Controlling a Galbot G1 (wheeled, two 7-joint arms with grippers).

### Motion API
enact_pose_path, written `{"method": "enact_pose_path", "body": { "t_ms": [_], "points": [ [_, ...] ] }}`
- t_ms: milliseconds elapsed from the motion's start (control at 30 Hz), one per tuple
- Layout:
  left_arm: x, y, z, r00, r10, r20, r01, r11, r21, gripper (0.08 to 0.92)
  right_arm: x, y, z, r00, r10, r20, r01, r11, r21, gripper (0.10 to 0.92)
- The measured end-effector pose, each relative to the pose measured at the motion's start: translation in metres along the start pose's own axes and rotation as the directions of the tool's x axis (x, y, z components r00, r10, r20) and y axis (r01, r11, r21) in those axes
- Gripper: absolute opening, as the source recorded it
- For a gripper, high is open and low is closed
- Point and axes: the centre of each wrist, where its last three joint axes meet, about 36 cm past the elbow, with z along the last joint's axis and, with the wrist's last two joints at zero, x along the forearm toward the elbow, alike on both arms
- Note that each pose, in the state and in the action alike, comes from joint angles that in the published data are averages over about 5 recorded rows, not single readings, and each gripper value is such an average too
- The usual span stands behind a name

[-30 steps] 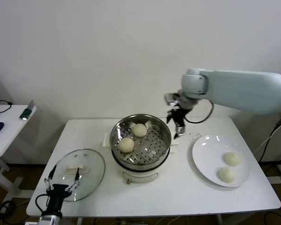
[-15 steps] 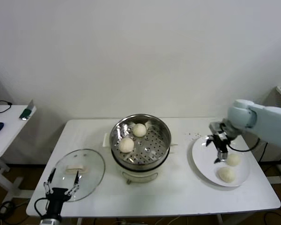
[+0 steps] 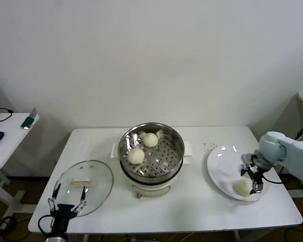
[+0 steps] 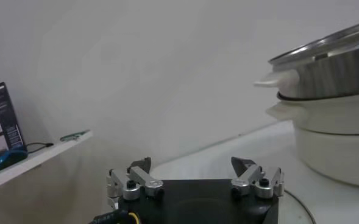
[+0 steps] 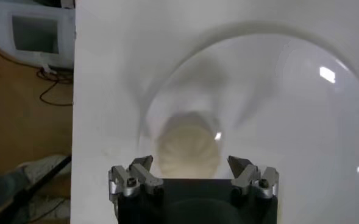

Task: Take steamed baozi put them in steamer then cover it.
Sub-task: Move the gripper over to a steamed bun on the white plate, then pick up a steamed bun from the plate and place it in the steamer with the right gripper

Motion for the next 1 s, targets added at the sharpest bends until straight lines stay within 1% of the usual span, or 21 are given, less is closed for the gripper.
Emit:
{"method": "enact_pose_path", "body": {
  "t_ms": [267,733,1000],
  "points": [
    [0.002,-0.001,0.003,1.0000,-0.001,-0.006,0.001,1.000,-0.005,0.823,-0.012,-0.004,0.000,1.000,-0.008,-0.010,0.008,1.000,-0.005,0.816],
    [0.002,-0.001,0.004,1.0000,-0.003,-0.005,0.003,1.000,-0.006,0.823,-0.014,-0.013,-0.011,1.000,-0.022,-0.009,0.023,0.999,0.029,0.694],
    [0.003,-0.001,0.004,1.0000,-0.005,-0.003,0.004,1.000,-0.004,0.823,0.002,-0.025,-0.016,1.000,-0.008,-0.028,0.010,0.996,0.084,0.671]
  ]
}}
